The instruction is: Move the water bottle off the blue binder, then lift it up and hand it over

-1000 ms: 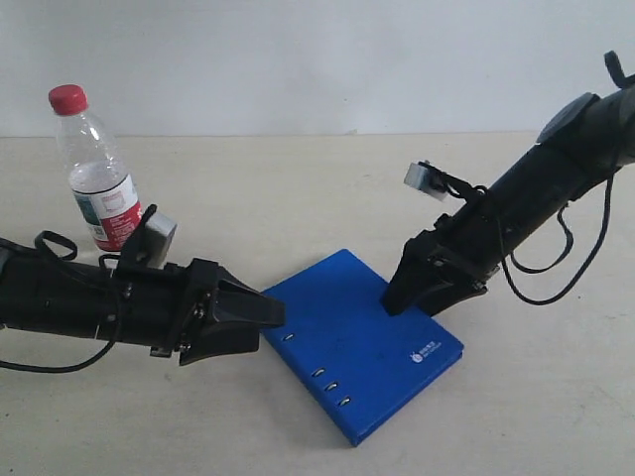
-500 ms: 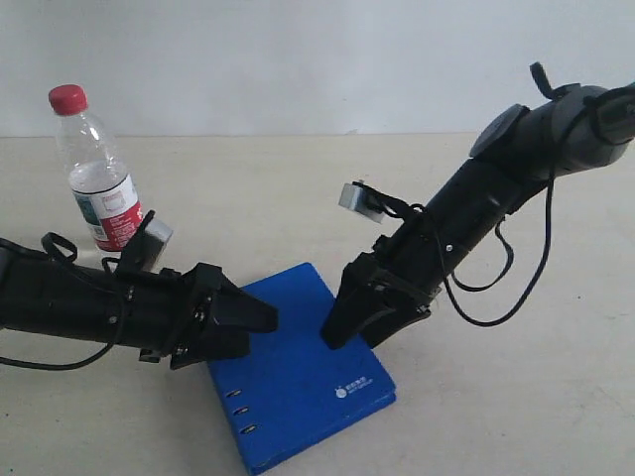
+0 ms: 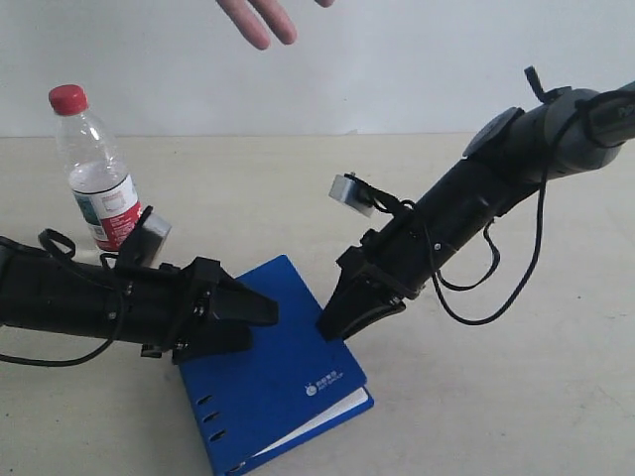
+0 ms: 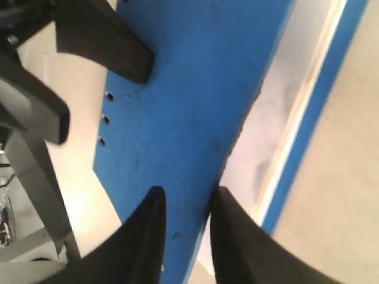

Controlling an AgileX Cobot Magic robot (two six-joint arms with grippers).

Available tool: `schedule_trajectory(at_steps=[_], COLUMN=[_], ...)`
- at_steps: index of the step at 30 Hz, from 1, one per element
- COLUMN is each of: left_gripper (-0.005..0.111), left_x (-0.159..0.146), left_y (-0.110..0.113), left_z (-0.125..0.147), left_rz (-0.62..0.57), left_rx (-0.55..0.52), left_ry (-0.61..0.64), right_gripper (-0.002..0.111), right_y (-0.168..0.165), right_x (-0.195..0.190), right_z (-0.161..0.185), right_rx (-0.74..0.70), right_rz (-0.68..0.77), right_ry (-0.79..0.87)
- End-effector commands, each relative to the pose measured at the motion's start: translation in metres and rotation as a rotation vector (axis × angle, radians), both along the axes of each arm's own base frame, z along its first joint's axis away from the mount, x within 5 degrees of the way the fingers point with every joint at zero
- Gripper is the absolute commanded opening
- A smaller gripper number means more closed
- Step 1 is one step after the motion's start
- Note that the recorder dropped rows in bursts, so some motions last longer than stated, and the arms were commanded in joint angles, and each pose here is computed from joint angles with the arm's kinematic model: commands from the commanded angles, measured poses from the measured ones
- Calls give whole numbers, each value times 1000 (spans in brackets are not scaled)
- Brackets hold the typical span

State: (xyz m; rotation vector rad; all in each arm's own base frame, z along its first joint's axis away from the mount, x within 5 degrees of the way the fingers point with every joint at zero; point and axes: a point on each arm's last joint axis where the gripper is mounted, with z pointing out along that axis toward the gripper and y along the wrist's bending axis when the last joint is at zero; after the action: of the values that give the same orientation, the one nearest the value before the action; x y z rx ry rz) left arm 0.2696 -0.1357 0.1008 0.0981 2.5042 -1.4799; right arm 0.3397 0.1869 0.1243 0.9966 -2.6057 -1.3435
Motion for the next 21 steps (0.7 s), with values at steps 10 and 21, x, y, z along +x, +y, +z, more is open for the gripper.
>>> schedule_trajectory(at_steps=[10,21], left_gripper=[59,59], left_x=[0,6], left_y=[1,10], left_z=[-3,3], left_rz=[3,53], left_rx=[23,44], left_ry=[5,-6], right_gripper=[0,0], right_y=[6,-88], right_x=[3,21], right_z=[4,-7], right_rx=[57,-176], right_rz=[-16,-138], right_ry=[-65,67])
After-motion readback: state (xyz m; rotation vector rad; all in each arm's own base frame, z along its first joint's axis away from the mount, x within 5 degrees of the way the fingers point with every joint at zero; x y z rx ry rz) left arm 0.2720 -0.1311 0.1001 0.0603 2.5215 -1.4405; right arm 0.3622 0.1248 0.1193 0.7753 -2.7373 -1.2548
